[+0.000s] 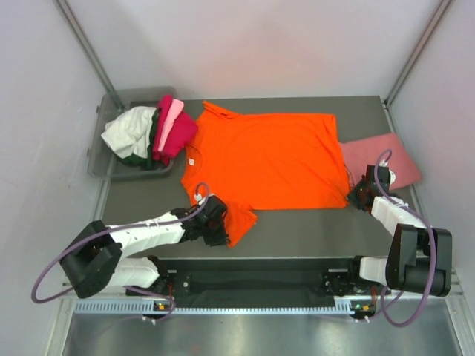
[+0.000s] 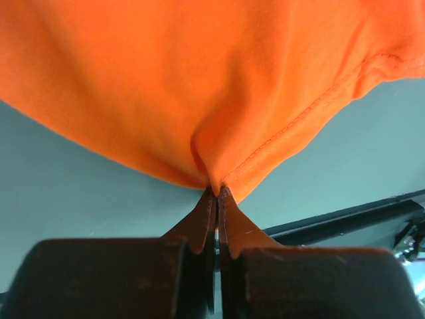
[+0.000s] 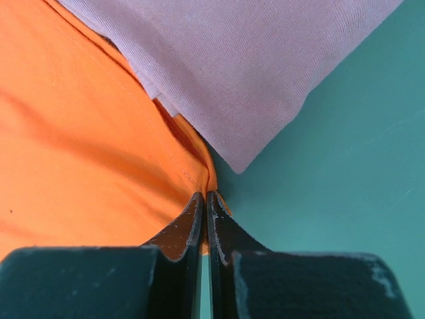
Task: Fold and stack the t-shirts
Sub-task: Fold the tshirt
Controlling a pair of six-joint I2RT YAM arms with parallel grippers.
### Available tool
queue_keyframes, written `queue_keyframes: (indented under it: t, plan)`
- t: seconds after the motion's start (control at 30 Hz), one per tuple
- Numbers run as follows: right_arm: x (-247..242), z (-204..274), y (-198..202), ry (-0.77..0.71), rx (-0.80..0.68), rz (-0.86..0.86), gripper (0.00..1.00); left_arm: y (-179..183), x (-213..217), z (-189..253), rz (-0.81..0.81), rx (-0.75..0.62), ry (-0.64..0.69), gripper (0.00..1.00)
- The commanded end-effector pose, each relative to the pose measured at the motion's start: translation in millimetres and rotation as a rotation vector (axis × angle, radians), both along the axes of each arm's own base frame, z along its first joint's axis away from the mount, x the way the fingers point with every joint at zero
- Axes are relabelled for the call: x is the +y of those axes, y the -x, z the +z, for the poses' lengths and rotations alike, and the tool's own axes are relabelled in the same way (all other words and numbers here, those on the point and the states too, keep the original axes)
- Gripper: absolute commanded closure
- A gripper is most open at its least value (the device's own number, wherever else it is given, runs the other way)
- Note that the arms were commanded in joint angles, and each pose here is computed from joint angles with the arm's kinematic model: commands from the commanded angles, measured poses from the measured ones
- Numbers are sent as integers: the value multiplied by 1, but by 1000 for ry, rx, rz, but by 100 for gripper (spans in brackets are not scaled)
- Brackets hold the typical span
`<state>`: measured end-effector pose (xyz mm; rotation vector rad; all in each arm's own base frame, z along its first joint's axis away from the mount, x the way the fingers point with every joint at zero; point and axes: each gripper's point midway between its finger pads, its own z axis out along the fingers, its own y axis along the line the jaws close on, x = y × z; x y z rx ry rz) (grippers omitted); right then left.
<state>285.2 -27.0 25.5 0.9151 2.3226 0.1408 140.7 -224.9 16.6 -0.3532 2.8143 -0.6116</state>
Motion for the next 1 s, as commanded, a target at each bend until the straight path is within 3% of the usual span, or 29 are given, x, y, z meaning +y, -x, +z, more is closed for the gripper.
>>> queue_keyframes:
  t: [0.0,0.17,0.53,0.97]
  plan:
    - [-3,8,-3,11,-32,3,100,-2,20,-1,8,-37,-94,100]
    - [0,11,-4,4,-41,21,100,-16,44,31,29,-119,-226,100]
    - [5,34,-12,7,-45,57,100,-36,37,71,23,-194,-126,100]
    - [8,63,-59,-20,-79,77,100,-152,76,143,142,-366,-130,100]
